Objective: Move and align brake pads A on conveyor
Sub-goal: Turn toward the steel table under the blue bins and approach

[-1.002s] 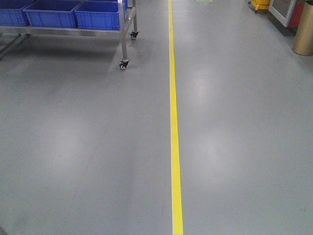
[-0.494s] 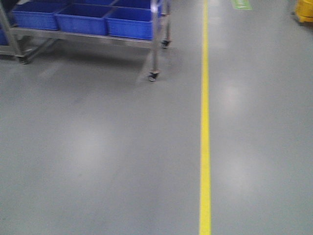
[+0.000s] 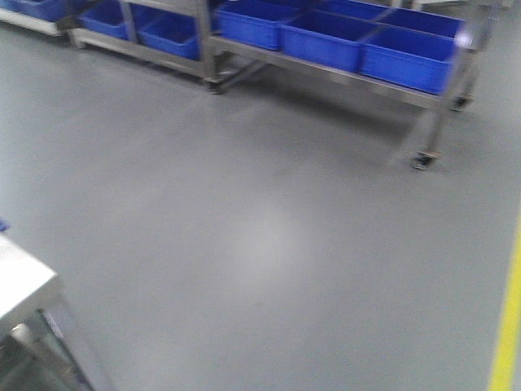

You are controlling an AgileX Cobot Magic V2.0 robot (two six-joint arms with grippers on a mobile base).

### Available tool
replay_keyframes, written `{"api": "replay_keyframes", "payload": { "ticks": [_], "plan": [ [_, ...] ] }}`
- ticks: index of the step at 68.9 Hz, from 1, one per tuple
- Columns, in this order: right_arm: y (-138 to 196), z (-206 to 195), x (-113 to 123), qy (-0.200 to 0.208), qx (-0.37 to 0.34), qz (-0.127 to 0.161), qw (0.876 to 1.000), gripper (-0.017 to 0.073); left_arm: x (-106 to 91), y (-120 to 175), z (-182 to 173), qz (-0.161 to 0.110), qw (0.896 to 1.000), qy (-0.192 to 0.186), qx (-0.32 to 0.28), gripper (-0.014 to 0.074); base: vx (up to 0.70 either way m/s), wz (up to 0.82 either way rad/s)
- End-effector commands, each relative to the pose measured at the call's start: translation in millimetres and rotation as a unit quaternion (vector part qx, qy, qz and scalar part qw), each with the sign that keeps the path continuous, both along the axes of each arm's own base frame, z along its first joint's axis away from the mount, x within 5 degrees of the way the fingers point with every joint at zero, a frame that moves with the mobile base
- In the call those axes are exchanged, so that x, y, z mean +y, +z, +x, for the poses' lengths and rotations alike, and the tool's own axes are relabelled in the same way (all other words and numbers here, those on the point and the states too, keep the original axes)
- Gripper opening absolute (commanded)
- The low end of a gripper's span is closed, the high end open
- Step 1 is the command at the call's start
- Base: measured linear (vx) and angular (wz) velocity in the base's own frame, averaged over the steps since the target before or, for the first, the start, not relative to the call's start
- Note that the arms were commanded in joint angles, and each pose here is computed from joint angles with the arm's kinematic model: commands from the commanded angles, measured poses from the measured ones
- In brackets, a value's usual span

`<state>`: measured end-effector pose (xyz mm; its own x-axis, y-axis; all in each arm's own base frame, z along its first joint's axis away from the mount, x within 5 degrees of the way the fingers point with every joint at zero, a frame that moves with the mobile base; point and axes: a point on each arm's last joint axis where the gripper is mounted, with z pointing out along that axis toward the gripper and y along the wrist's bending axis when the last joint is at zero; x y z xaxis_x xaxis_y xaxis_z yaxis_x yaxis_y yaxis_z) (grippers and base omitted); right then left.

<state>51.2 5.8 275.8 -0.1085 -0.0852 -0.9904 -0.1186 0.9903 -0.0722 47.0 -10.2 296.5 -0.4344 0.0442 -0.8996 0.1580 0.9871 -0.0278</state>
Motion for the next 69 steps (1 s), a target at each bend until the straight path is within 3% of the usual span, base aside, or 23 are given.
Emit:
{"api": "replay_keyframes", "payload": {
  "ticks": [1, 69],
  "plan": [
    [15.1, 0.2, -0.6, -0.005, -0.048, 0.001, 0.999, 0.0429, -0.6, 12.6, 3.3, -0.01, 0.999, 0.0, -0.038, 0.0443, 0.27, 0.9],
    [15.0, 0.2, -0.6, -0.005, -0.048, 0.001, 0.999, 0.0429, -0.7, 12.6, 3.3, -0.011, 0.999, 0.0, -0.038, 0.0443, 0.2, 0.79]
  ]
}}
